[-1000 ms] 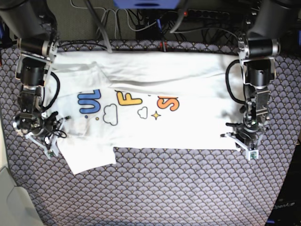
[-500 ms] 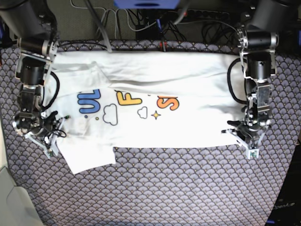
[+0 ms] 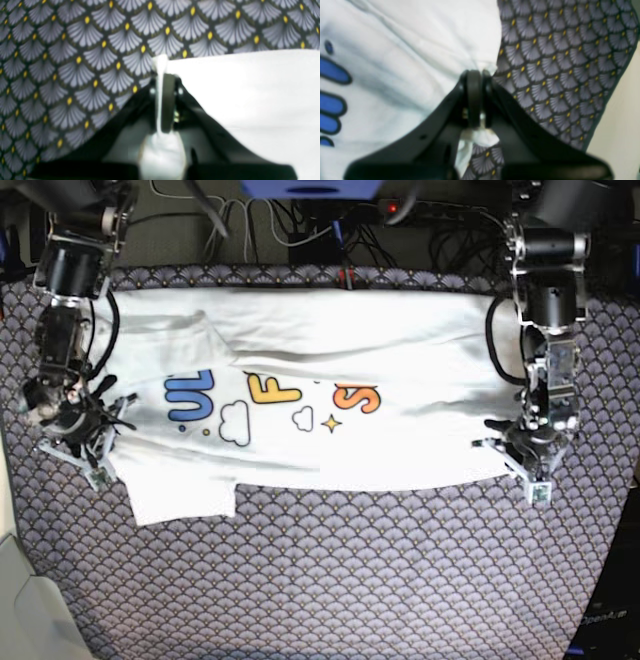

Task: Fold the T-shirt properly
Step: 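Lift the hem and fold it over toward the collar with both grippers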

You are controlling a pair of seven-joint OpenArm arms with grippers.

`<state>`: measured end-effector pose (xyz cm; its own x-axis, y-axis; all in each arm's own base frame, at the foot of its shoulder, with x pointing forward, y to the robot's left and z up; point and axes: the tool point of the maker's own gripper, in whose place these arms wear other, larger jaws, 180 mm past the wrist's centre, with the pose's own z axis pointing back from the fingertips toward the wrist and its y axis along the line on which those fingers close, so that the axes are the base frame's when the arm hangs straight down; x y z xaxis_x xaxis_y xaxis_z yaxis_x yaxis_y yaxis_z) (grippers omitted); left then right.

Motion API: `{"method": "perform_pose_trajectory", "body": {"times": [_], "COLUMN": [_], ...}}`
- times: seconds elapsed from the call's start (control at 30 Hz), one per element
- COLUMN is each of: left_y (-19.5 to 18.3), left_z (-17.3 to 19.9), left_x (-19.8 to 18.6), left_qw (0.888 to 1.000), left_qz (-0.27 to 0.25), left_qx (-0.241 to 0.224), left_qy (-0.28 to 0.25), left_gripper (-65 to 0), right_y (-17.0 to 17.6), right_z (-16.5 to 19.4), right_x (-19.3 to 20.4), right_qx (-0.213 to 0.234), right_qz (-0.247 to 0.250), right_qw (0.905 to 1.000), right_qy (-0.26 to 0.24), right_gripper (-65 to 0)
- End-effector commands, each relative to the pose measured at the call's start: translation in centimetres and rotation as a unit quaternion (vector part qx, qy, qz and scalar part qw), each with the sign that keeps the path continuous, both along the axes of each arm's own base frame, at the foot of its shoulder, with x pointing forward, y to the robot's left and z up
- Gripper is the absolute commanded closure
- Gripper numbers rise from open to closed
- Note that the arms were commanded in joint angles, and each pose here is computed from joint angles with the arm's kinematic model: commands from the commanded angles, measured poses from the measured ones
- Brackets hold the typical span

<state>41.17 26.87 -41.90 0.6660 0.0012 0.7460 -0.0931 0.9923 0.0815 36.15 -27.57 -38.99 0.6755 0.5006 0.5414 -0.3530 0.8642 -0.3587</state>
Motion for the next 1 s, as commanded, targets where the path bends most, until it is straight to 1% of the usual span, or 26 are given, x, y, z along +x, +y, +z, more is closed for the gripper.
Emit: {"method": "perform_pose_trajectory", "body": {"times": [0.0,0.17,0.3,0.4,0.53,0.67,0.8,0.97], "left_y": [0.6,0.4,3.2,4.0,4.1,3.7,3.4,2.8], "left_z": [3.0,3.7,4.3,4.8,5.1,5.8,6.5,7.9], "left_x": [1.7,0.8,-0.6,-1.2,-2.2,-2.6,-3.2,-3.9], "left_qw": [0.999,0.998,0.996,0.995,0.995,0.994,0.996,0.995], "left_qz": [-0.002,-0.008,0.039,0.049,0.047,0.040,0.035,0.028], "left_qx": [0.013,0.019,0.012,0.014,0.022,0.028,0.032,0.039], "left_qy": [-0.045,-0.059,-0.074,-0.081,-0.086,-0.095,-0.080,-0.082], "left_gripper": [-1.3,-1.3,-1.3,-1.3,-1.3,-1.3,-1.3,-1.3], "right_y": [-0.6,-0.4,-0.2,0.0,0.9,0.1,0.2,0.5], "right_z": [2.5,3.3,3.6,4.0,4.4,4.9,4.8,5.4], "right_x": [1.4,0.4,-0.5,-1.0,-2.0,-2.9,-4.1,-5.3], "right_qx": [-0.010,-0.025,-0.035,-0.039,-0.023,-0.029,-0.035,-0.046], "right_qz": [0.002,0.011,0.017,0.022,0.031,0.019,0.024,0.031], "right_qw": [0.9992,0.9984,0.9978,0.9973,0.9968,0.9965,0.9965,0.9956], "right_qy": [-0.038,-0.049,-0.054,-0.059,-0.070,-0.076,-0.071,-0.076], "right_gripper": [0.0,0.0,0.0,0.0,0.0,0.0,0.0,0.0]}}
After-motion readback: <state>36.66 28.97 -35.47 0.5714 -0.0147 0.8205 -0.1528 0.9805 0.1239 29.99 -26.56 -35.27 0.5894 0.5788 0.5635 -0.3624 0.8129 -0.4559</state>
